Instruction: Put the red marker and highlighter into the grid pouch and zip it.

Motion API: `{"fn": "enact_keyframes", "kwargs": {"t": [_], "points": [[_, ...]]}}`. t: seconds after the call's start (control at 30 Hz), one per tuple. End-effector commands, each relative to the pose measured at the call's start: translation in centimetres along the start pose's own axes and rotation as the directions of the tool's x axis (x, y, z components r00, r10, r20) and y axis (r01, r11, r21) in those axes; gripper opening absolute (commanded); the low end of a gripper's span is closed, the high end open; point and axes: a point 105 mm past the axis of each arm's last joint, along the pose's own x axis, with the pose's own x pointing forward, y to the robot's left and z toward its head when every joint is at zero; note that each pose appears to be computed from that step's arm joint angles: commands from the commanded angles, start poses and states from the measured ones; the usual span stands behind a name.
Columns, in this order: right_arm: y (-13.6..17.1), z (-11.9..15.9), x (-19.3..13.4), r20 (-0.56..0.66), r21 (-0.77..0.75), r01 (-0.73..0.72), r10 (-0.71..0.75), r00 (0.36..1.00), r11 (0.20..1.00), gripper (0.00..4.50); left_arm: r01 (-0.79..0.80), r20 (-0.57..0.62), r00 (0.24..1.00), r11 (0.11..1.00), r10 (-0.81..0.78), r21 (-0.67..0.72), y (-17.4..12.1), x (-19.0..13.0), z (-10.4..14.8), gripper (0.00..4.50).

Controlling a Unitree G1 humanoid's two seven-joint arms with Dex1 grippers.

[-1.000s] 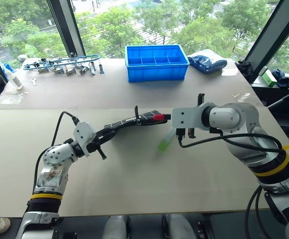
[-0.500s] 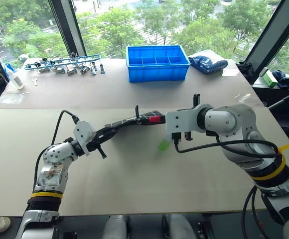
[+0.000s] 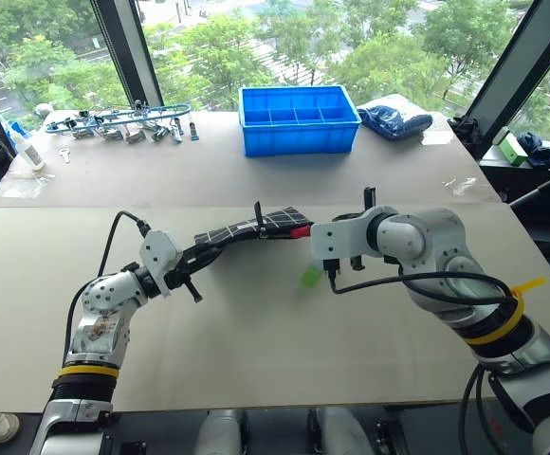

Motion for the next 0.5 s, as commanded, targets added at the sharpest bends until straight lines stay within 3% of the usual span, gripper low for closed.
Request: {"fn": "enact_keyframes", "kwargs": {"t": [0.03, 0.27, 0.5], "points": [[-1.5, 0.6, 0.1, -0.002, -0.034, 0.059, -0.059, 0.998, 0.998, 0.43, -0.001, 0.037, 0.999, 0.999, 0.0, 0.038, 0.4, 0.1, 1.2, 0.0], [-1.9, 2.1, 2.7, 0.012, -0.007, 0.054, -0.054, 0.998, 0.999, 0.43, 0.005, 0.036, 0.999, 0.999, -0.007, 0.037, 0.3, 0.2, 1.1, 0.0], [-4.2, 3.3, 3.6, 0.032, 0.066, 0.12, -0.122, 0.992, 0.991, 0.43, 0.008, 0.034, 0.999, 0.999, -0.009, 0.036, 0.3, 0.2, 1.0, 0.0]]}}
